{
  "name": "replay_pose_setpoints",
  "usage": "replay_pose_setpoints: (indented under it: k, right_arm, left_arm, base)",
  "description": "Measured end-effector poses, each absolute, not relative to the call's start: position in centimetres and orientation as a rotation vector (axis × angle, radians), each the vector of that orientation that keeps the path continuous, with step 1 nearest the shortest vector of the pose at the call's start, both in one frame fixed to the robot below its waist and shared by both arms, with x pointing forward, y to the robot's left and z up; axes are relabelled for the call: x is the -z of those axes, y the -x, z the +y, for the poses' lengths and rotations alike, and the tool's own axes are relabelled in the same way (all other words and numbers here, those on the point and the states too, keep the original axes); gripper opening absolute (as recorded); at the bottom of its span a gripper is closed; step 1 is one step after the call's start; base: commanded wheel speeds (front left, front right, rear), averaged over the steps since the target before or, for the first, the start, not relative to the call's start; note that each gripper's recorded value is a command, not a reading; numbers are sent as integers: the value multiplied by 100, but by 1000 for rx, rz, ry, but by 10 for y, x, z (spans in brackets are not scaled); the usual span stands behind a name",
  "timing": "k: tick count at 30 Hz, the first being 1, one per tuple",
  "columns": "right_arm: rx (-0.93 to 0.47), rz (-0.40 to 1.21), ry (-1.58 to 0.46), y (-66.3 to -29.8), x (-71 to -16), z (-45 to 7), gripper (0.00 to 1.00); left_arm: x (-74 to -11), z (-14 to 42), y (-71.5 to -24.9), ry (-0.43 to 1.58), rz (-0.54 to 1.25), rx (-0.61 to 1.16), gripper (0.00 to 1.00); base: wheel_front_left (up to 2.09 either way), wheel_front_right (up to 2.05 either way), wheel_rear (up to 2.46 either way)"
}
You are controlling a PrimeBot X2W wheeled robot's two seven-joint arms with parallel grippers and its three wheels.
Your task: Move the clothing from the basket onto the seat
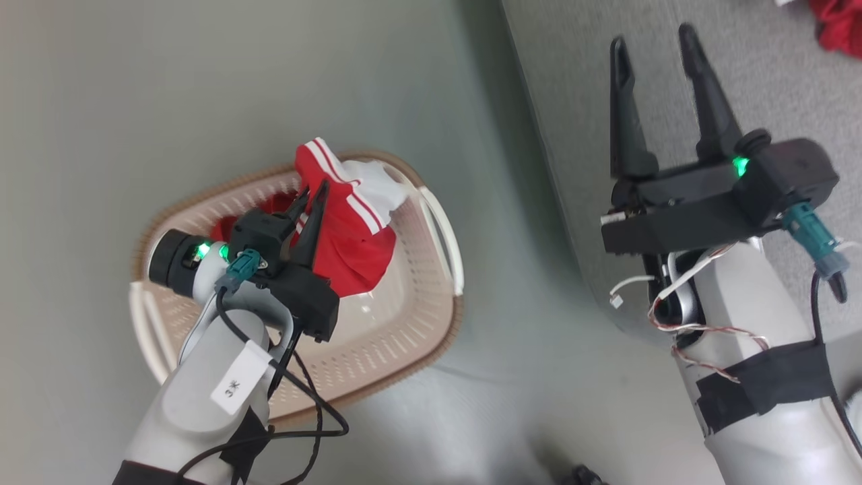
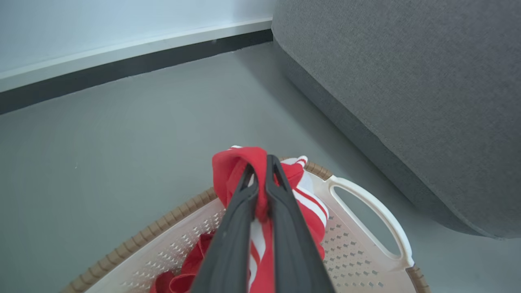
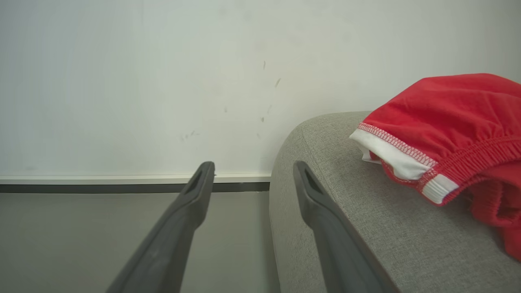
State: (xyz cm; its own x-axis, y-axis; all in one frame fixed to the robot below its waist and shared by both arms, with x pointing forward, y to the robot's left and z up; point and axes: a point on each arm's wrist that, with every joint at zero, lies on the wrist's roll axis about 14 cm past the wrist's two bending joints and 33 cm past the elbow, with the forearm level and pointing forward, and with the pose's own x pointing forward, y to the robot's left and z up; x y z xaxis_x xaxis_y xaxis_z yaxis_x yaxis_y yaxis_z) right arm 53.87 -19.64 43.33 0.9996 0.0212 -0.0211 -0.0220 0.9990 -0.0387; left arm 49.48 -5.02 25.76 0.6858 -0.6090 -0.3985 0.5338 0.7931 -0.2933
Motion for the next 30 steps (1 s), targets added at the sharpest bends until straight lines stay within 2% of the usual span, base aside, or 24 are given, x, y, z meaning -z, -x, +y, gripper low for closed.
replay_pose_setpoints:
  k: [8,17,30]
  right_arm:
    - [-47,9,4,-523,-451,-181,100]
    - [-63,-14,-25,-499,-476,-170,100]
    - [-100,-60,-40,-465,-509,-157,100]
  left_arm:
    - [-334,-37,-516,150,324,628,0]
    - [-424,-23,-517,135,125,611,0]
    - [-507,-2,-492,112,-46,585,0]
  base:
    - [0,0,0]
    - [0,0,0]
    - [0,0,0]
